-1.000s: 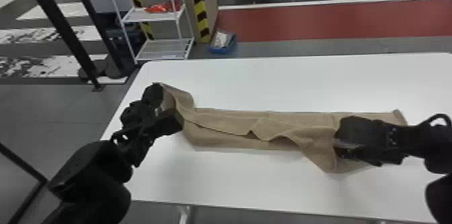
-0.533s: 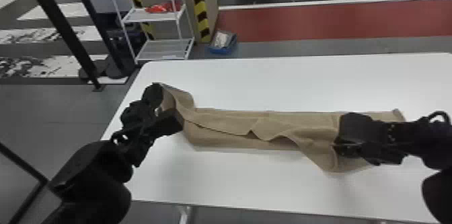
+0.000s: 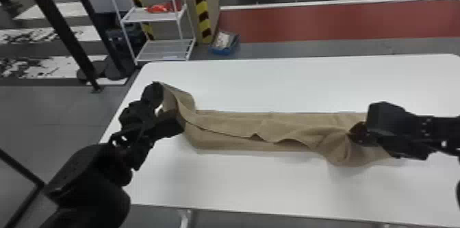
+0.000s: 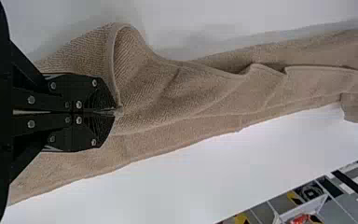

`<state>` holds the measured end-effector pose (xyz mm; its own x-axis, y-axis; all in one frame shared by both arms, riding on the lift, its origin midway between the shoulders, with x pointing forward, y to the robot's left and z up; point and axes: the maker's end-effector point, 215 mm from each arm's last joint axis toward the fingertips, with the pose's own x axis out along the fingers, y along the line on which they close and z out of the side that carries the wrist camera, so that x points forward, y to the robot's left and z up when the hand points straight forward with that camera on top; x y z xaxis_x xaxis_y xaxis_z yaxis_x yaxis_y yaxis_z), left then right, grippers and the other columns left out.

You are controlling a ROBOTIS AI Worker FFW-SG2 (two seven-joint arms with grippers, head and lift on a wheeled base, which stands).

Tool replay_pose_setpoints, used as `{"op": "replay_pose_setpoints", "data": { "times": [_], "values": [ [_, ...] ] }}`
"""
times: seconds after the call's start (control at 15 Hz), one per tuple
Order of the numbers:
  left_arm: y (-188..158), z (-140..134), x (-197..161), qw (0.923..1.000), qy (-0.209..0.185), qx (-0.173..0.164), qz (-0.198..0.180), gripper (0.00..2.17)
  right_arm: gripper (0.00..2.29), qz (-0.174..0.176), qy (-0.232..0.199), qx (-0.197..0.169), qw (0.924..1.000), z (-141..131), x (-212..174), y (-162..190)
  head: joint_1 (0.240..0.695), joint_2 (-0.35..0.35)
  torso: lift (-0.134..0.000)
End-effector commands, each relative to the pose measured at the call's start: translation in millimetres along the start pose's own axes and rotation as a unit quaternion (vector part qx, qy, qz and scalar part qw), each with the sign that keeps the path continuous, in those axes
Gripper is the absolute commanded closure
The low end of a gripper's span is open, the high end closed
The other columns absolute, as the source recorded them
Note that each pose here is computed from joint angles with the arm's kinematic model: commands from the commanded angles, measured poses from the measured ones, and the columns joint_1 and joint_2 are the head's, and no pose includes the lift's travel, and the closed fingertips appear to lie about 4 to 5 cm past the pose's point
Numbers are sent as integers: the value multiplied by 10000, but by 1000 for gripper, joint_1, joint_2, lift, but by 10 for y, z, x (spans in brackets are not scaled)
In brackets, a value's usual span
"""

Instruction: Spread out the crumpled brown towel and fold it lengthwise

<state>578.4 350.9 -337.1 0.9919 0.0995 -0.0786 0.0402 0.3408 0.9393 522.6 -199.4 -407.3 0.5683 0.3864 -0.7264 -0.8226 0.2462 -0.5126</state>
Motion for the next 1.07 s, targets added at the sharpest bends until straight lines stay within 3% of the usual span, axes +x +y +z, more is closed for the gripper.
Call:
{"op": "replay_pose_setpoints", "data": {
  "times": [0.0,0.27,0.53,0.67,0.8,0.93,1.0],
  "values": [
    [93,76,-11,9999,-65,-39,86,1443,1177,-322,-196,174,9991,-32,-291,-254,695,155,-120],
    [298,184,-120,9995,-119,-189,213,1443,1177,-909,-652,710,9912,-214,-898,-640,695,114,-120],
    [589,160,-321,9986,-30,-142,508,1443,1177,-1688,-985,1247,9728,-604,-1712,-1059,678,51,-120],
    [619,112,-333,9986,12,-108,517,1443,1156,-1967,-994,1158,9685,-691,-1881,-1150,660,23,-120],
    [608,24,-316,9987,92,-25,501,1447,1156,-2267,-960,1317,9602,-919,-2035,-1260,645,-1,-120],
    [593,-41,-307,9987,146,3,496,1673,1156,-2253,-974,1395,9593,-1090,-2030,-1223,639,-17,-120],
    [570,-50,-317,9987,143,16,479,1676,1156,-2203,-964,1377,9608,-1133,-1978,-1174,641,-25,-120]
  ]
}}
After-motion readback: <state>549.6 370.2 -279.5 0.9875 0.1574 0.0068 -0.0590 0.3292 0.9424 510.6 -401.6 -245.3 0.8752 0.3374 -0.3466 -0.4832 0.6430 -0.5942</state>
